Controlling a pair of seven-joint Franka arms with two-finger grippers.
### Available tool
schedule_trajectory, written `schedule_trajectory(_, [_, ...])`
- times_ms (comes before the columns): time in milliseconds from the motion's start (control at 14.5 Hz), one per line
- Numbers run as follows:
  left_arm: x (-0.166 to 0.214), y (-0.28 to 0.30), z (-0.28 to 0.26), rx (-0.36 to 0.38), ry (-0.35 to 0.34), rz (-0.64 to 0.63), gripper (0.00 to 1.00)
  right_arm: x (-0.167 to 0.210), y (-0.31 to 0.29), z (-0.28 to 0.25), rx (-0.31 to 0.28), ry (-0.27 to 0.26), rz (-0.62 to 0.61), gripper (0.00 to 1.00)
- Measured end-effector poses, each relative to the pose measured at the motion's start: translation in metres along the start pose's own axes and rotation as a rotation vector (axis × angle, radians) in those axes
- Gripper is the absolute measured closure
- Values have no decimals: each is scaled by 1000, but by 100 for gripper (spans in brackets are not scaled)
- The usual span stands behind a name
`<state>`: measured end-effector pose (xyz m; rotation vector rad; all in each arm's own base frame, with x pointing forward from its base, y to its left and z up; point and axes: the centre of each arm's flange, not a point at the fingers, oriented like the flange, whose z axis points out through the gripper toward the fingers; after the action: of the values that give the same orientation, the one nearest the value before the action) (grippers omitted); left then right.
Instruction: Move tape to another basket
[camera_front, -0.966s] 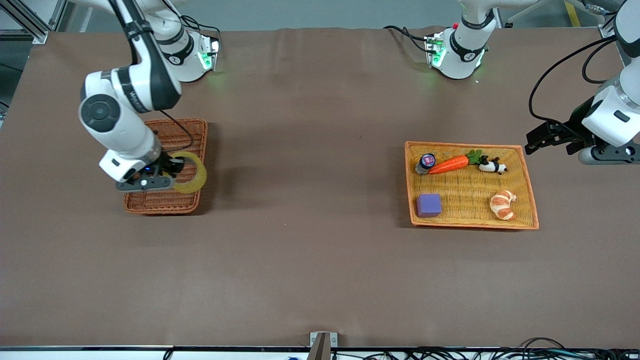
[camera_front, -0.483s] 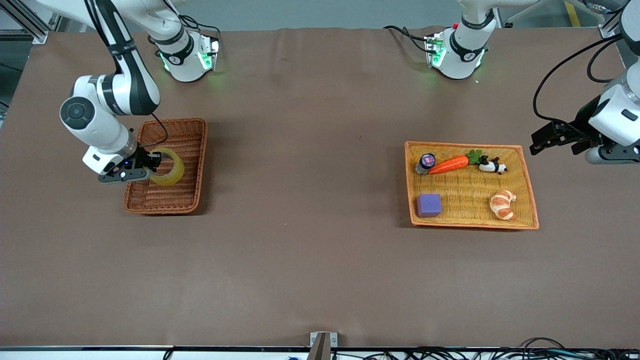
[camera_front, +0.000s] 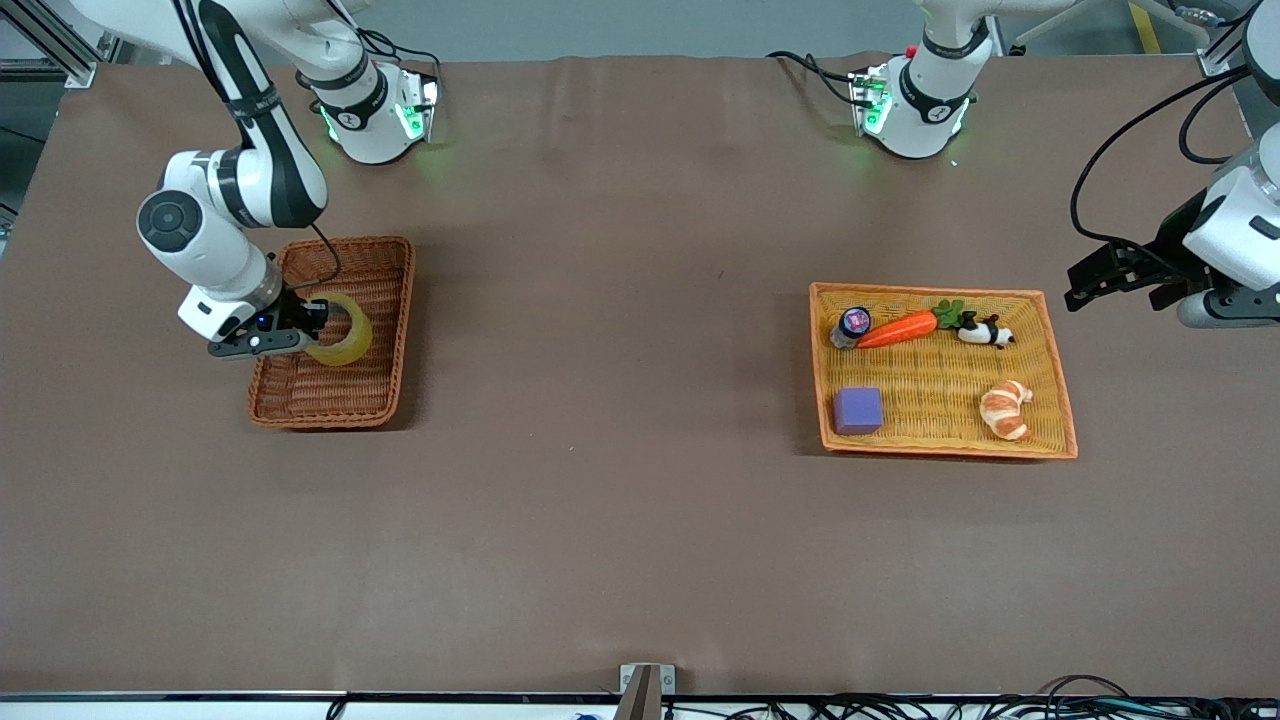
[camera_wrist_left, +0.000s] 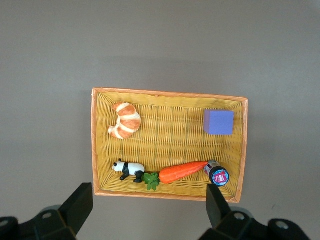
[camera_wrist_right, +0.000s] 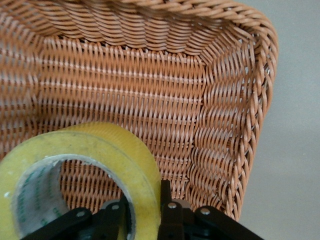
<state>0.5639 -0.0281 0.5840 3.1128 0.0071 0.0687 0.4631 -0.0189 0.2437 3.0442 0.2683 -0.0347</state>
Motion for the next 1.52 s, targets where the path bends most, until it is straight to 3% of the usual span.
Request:
schedule_trajectory(138, [0,0,-1,0,2,0,0,1,3,6,-3,6,-1,68])
schedule_trajectory(414, [2,-12,-9,1,19,-21,0,10,5,-2,-9,35,-2,30])
schedule_trajectory(621, [3,-14,-10,1,21,-25,0,43,18,-59,-18,50,11,1])
schedule_trajectory(828, [3,-15,-8,1,18,-26,0,73,39,-160,0,58,56,0])
schedule_trajectory(1103, [4,-15,-7,2,16,-26,0,82,52,-284,18,61,85,0])
schedule_trajectory(1517, [3,-16,-11,2,16,-29,0,71,57,-393,69,78,106,0])
